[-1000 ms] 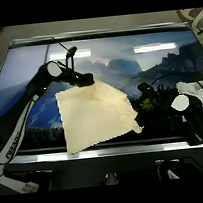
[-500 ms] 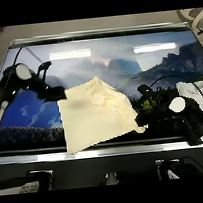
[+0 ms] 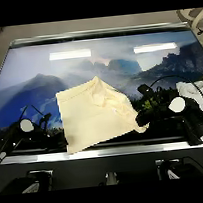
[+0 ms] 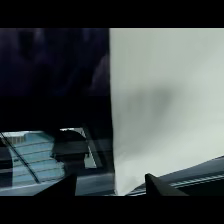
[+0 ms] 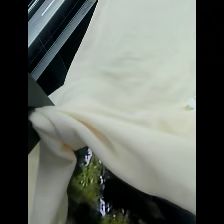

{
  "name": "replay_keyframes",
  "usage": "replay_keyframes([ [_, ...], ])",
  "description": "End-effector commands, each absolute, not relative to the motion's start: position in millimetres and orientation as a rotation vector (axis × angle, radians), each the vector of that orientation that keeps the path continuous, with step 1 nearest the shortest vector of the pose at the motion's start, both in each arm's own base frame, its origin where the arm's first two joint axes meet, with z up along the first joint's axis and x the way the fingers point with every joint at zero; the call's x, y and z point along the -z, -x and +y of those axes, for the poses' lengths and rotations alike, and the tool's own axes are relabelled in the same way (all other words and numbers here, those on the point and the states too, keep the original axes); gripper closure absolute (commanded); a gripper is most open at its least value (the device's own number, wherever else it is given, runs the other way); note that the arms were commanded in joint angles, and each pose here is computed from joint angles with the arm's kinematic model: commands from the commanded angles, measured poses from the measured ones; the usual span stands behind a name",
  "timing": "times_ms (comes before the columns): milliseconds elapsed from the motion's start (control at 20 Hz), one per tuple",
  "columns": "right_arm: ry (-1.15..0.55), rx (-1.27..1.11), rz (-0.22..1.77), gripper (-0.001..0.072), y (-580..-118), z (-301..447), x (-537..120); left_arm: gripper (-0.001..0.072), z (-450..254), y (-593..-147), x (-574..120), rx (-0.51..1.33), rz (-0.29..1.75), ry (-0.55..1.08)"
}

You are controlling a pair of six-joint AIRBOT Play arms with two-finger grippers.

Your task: Fold the shirts.

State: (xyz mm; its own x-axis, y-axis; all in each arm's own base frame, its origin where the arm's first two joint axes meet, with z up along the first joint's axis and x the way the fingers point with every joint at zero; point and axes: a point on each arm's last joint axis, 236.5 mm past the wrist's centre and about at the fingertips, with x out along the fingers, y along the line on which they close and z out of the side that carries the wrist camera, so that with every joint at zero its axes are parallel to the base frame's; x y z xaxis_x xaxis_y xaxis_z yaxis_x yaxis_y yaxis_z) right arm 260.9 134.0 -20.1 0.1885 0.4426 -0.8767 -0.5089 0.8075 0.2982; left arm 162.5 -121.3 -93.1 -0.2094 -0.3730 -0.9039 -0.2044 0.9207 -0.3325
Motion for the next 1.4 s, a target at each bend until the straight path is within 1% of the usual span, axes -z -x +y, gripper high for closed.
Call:
replay_keyframes([
  [0,0.065,-0.678,1.224,0.0688,-256.8,134.4,21.1,0.0173,-145.4,-153.8,107.8,0.181,1.752,0.536],
  [100,0.064,-0.681,1.228,0.0688,-255.8,134.7,21.2,0.0175,-160.1,-153.3,107.8,0.216,1.747,0.544],
  [200,0.064,-0.683,1.232,0.0688,-254.6,134.7,21.4,0.0177,-165.2,-148.1,113.9,0.221,1.769,0.518],
  [250,0.065,-0.683,1.232,0.0688,-254.6,134.6,21.4,0.0232,-166.2,-147.8,116.5,0.22,1.772,0.512],
  [300,0.067,-0.682,1.232,0.0688,-254.8,134.2,21.6,0.0372,-166.4,-151.5,118.3,0.216,1.758,0.513],
  [350,0.069,-0.682,1.232,0.0688,-254.8,133.9,21.6,0.0535,-166.7,-157.4,117.9,0.214,1.735,0.516],
  [400,0.069,-0.68,1.227,0.0688,-255.9,134.0,20.7,0.0678,-168.5,-165.3,113.6,0.23,1.708,0.511],
  [450,0.073,-0.675,1.207,0.0688,-260.0,133.9,16.6,0.068,-172.1,-176.5,104.6,0.259,1.671,0.501],
  [550,0.102,-0.668,1.112,0.0689,-275.7,134.3,-13.8,0.0684,-185.3,-220.1,58.2,0.399,1.488,0.432],
  [650,0.18,-0.631,0.902,0.0689,-304.0,129.6,-85.8,0.0684,-192.5,-278.3,-41.6,0.521,1.159,0.313],
  [700,0.248,-0.576,0.741,0.0689,-320.3,120.2,-141.9,0.0684,-186.4,-304.5,-115.6,0.531,0.951,0.253],
  [750,0.326,-0.487,0.545,0.0688,-332.0,104.7,-212.9,0.0684,-177.5,-318.9,-197.4,0.531,0.739,0.215],
  [800,0.388,-0.381,0.345,0.0688,-332.7,86.0,-288.4,0.0684,-163.4,-320.3,-294.2,0.521,0.489,0.187],
  [850,0.445,-0.264,0.136,0.0688,-318.8,65.1,-368.4,0.0684,-146.9,-305.4,-386.4,0.504,0.247,0.176],
  [900,0.503,-0.141,-0.074,0.0688,-288.0,43.5,-447.7,0.0684,-123.6,-275.1,-477.9,0.47,-0.01,0.165],
  [950,0.537,-0.045,-0.231,0.0688,-251.0,27.1,-505.6,0.0684,-100.1,-236.4,-549.9,0.43,-0.226,0.162],
  [1000,0.539,0.023,-0.35,0.0689,-211.3,14.9,-547.8,0.0684,-80.6,-202.9,-593.5,0.393,-0.357,0.178],
  [1050,0.515,0.044,-0.417,0.0689,-181.1,10.1,-570.0,0.0684,-68.2,-178.9,-616.7,0.372,-0.423,0.198],
  [1100,0.49,0.044,-0.434,0.0689,-163.4,7.6,-576.7,0.0684,-65.3,-165.7,-623.4,0.381,-0.432,0.225],
  [1150,0.475,0.036,-0.413,0.0689,-155.4,6.0,-573.4,0.0684,-68.0,-166.0,-616.5,0.396,-0.392,0.253],
  [1250,0.482,0.022,-0.327,0.0688,-159.1,4.3,-553.9,0.0683,-76.3,-187.0,-581.4,0.394,-0.238,0.24],
  [1350,0.493,0.007,-0.232,0.0688,-167.8,3.2,-532.7,0.0683,-82.2,-205.2,-553.5,0.388,-0.127,0.223],
])
